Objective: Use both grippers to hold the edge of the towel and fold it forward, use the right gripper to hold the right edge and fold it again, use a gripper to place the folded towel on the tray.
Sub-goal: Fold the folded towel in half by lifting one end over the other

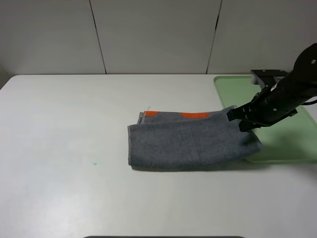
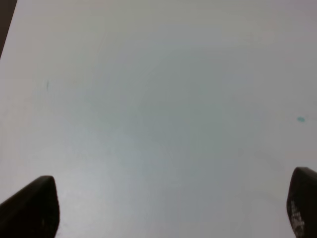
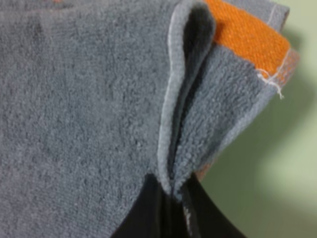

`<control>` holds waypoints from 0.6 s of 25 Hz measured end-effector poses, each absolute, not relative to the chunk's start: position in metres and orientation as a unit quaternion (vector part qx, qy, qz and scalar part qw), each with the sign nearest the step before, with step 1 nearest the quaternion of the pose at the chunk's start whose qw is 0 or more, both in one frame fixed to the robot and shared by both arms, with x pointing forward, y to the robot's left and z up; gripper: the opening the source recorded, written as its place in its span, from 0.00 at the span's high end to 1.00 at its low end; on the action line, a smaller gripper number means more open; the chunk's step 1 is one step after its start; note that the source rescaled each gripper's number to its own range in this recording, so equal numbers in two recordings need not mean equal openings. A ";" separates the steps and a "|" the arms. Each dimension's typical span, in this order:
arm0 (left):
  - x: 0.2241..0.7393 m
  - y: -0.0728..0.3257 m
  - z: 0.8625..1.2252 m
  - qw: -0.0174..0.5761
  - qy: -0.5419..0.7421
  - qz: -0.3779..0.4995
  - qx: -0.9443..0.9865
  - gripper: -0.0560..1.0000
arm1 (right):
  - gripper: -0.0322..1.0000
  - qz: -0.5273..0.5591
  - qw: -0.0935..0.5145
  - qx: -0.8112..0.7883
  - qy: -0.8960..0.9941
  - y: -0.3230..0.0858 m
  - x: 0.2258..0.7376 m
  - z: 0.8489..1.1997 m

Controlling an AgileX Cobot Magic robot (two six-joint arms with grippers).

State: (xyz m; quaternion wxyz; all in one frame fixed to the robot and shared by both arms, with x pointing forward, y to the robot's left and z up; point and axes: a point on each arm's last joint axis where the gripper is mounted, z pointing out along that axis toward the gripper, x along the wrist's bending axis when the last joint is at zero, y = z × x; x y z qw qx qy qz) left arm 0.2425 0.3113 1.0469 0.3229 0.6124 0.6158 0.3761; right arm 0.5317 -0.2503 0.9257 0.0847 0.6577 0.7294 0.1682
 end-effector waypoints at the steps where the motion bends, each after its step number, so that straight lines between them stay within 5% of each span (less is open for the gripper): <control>1: 0.243 0.311 1.047 0.323 0.616 0.376 0.612 0.08 | 0.95 0.164 0.088 0.658 0.729 -0.255 0.532 0.928; 15: 0.243 0.311 1.047 0.323 0.616 0.376 0.612 0.08 | 0.95 0.132 0.116 0.662 0.729 -0.280 0.543 0.967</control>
